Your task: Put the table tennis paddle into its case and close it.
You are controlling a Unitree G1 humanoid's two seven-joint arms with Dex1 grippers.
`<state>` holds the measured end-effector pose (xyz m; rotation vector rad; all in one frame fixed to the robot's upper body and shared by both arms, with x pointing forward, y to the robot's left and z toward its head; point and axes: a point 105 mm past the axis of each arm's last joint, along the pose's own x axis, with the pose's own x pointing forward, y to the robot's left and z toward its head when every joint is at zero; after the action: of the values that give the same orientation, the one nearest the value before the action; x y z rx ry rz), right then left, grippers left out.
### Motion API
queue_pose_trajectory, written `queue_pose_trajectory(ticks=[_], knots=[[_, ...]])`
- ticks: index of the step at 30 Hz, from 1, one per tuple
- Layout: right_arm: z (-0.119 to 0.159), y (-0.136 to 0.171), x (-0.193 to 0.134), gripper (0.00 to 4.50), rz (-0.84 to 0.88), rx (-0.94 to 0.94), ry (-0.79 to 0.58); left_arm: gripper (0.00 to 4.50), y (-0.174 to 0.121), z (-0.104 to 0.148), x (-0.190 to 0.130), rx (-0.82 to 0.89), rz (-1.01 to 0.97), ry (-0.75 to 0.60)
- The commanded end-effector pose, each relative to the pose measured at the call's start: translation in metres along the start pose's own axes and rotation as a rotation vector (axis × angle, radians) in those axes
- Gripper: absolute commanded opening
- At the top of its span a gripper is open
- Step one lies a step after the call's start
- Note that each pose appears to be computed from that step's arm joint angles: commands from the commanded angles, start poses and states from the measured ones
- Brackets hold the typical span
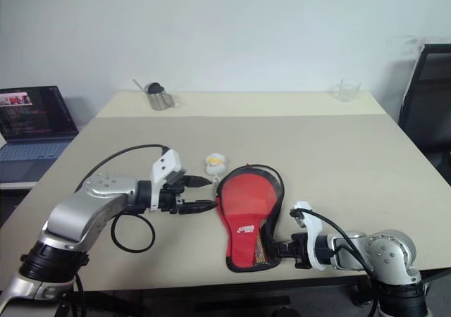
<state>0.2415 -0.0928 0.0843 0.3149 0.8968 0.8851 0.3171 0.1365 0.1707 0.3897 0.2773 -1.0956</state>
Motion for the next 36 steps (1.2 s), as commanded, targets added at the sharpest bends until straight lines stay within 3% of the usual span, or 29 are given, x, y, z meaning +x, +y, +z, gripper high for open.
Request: queue_pose_trajectory(ticks=[1,13,21,25,30,36], knots=[[-0.013,0.012,0.002,0.01,0.057,-0.013,0.066,3.66,0.002,0.011,-0.003,0.053,0.001,-0.016],[-0.018,0.017,0.002,0.01,0.066,-0.014,0.073,3.66,0.002,0.013,-0.001,0.064,-0.015,-0.010],[0.003,0.013,0.000,0.01,0.011,-0.089,0.008,3.66,0.004,0.013,-0.001,0.068,-0.013,-0.008],[0.019,0.018,-0.006,1.01,0.043,-0.135,-0.034,3.66,0.005,0.013,-0.001,0.072,-0.007,-0.011],[0.028,0.022,-0.012,2.66,0.058,-0.184,-0.033,3.66,0.006,0.014,-0.001,0.077,0.003,-0.018],[0.037,0.013,-0.037,2.66,0.009,-0.348,0.009,3.66,0.007,0.015,-0.002,0.083,0.020,-0.029]])
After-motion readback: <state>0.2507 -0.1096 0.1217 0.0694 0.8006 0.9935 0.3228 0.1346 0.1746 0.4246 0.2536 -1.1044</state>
